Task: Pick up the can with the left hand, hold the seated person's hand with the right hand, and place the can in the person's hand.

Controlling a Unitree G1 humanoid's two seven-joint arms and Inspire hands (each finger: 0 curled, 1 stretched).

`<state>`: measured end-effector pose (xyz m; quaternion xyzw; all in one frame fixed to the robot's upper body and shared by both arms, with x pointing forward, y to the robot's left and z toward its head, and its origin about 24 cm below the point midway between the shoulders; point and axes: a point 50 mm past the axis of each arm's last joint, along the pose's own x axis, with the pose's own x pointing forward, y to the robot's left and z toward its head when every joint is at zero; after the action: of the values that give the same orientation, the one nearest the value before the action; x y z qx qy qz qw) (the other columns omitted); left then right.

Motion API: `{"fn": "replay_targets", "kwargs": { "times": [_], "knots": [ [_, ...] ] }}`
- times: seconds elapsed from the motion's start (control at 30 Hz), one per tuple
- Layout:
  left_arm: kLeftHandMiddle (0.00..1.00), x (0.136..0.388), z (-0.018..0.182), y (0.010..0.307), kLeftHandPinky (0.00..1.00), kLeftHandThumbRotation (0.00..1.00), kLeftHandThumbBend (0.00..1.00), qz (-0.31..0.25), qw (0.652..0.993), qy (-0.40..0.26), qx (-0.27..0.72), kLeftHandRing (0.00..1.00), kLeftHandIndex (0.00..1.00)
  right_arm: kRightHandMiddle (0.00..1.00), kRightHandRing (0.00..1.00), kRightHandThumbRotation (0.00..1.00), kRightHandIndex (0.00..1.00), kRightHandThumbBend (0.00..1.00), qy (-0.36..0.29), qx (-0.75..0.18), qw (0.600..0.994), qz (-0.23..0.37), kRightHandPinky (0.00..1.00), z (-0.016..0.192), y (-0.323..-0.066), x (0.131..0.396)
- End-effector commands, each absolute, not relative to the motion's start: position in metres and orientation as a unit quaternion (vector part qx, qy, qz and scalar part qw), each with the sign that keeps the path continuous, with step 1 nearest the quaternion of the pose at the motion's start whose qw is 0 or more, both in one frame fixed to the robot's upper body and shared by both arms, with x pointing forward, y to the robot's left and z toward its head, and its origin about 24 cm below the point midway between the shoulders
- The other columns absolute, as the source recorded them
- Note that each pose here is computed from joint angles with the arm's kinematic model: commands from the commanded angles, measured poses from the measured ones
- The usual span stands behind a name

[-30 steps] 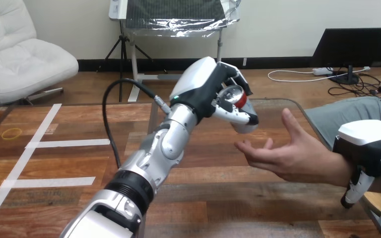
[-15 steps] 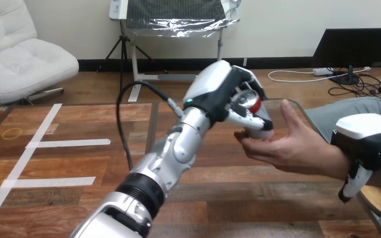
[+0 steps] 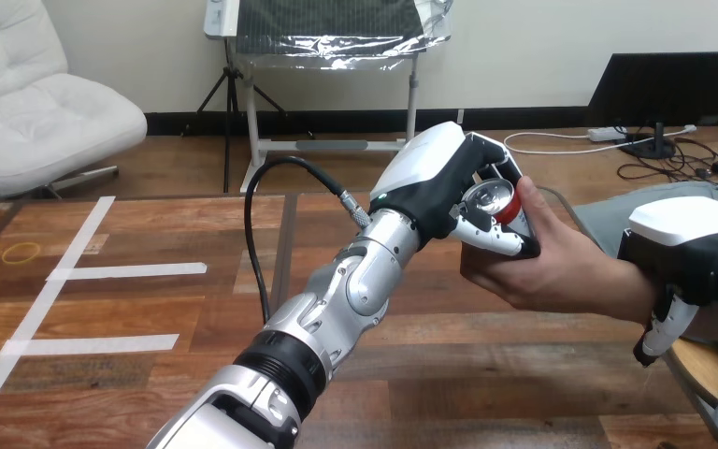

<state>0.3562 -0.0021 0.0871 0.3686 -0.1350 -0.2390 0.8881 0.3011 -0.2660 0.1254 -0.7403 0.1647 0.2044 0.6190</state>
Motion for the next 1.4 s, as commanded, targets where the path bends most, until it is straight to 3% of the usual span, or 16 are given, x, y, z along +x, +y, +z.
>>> {"fn": "replay_targets", "kwargs": {
  "times": [0.0, 0.97, 1.17, 1.37],
  "knots": [
    [0.46, 0.355, 0.129, -0.039, 0.39, 0.0, 0.68, -0.251, 0.872, -0.212, 0.362, 0.41, 0.45, 0.31, 0.23, 0.0, 0.32, 0.73, 0.048, -0.77, 0.628, 0.097, 0.16, 0.216, -0.256, 0.319],
    [0.45, 0.341, 0.128, -0.07, 0.35, 0.0, 0.65, -0.289, 0.865, -0.203, 0.356, 0.39, 0.42, 0.26, 0.18, 0.0, 0.28, 0.74, 0.049, -0.765, 0.637, 0.089, 0.11, 0.221, -0.255, 0.318],
    [0.45, 0.341, 0.126, -0.069, 0.35, 0.0, 0.64, -0.296, 0.864, -0.198, 0.356, 0.4, 0.42, 0.28, 0.19, 0.0, 0.29, 0.75, 0.04, -0.767, 0.634, 0.092, 0.12, 0.22, -0.256, 0.317],
    [0.45, 0.342, 0.123, -0.067, 0.36, 0.0, 0.63, -0.3, 0.862, -0.194, 0.359, 0.4, 0.42, 0.36, 0.25, 0.0, 0.37, 0.78, 0.05, -0.767, 0.633, 0.093, 0.17, 0.219, -0.257, 0.316]
  ]
}}
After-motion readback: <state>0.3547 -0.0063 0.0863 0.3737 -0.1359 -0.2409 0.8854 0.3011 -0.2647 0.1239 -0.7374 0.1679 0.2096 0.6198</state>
